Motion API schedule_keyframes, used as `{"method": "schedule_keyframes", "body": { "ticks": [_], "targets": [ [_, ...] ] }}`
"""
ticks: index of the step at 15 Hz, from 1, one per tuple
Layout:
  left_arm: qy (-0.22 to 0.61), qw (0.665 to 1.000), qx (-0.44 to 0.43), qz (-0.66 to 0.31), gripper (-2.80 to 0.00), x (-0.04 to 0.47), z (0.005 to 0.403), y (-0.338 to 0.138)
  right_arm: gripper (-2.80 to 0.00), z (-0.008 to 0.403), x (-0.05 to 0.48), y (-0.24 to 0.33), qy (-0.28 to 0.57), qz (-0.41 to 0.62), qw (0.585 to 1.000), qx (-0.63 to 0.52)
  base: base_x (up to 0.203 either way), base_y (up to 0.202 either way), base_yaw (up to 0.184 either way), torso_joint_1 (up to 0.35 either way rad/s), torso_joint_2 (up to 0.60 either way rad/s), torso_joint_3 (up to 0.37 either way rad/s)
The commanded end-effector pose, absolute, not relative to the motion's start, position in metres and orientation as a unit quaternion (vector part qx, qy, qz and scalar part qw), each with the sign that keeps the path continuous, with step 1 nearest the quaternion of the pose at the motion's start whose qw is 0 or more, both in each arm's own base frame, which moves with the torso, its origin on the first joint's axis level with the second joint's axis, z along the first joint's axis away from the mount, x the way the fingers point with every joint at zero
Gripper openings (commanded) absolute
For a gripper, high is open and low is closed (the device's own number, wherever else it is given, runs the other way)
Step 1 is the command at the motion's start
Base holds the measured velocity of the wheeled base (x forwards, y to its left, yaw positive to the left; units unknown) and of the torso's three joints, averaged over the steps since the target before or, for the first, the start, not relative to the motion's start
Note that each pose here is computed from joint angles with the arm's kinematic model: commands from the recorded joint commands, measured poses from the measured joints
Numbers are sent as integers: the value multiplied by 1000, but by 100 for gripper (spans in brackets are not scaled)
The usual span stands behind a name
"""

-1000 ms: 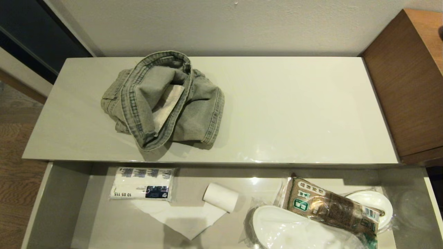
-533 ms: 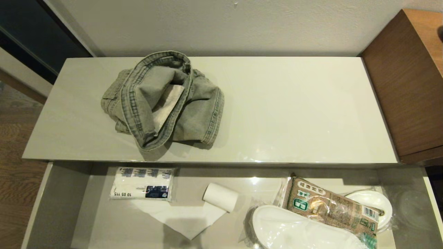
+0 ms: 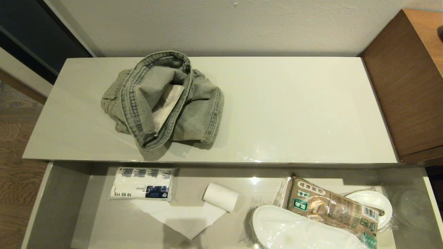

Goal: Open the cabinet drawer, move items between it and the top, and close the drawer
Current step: Pick up the shorts on the table

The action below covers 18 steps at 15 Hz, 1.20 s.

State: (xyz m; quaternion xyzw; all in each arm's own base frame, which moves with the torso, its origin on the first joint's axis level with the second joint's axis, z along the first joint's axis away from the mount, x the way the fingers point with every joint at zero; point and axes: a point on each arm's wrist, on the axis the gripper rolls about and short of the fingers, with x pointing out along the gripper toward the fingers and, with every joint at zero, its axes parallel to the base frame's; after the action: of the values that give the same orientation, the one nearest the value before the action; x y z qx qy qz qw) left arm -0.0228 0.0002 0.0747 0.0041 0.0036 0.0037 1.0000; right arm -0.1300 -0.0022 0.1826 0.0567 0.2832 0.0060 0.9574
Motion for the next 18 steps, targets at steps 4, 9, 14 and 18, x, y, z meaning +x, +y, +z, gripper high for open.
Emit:
{"method": "schedule_keyframes", "body": {
  "ticks": [4, 9, 14, 18],
  "targets": [
    [5, 1000, 4, 4, -280, -23, 74, 0, -280, 143, -126, -2, 140, 19, 990, 0, 0, 0, 0, 0, 0, 0],
    [5, 1000, 4, 4, -280, -23, 74, 0, -280, 147, -98, -1, 40, 16, 998, 42, 0, 0, 0, 0, 0, 0],
    [4, 1000, 4, 4, -280, -23, 74, 0, -280, 96, -29, 0, -79, 27, 995, 52, 0, 0, 0, 0, 0, 0],
    [4, 1000, 4, 4, -280, -23, 74, 0, -280, 77, -25, 0, -15, 10, 999, -38, 0, 0, 0, 0, 0, 0]
  ]
}}
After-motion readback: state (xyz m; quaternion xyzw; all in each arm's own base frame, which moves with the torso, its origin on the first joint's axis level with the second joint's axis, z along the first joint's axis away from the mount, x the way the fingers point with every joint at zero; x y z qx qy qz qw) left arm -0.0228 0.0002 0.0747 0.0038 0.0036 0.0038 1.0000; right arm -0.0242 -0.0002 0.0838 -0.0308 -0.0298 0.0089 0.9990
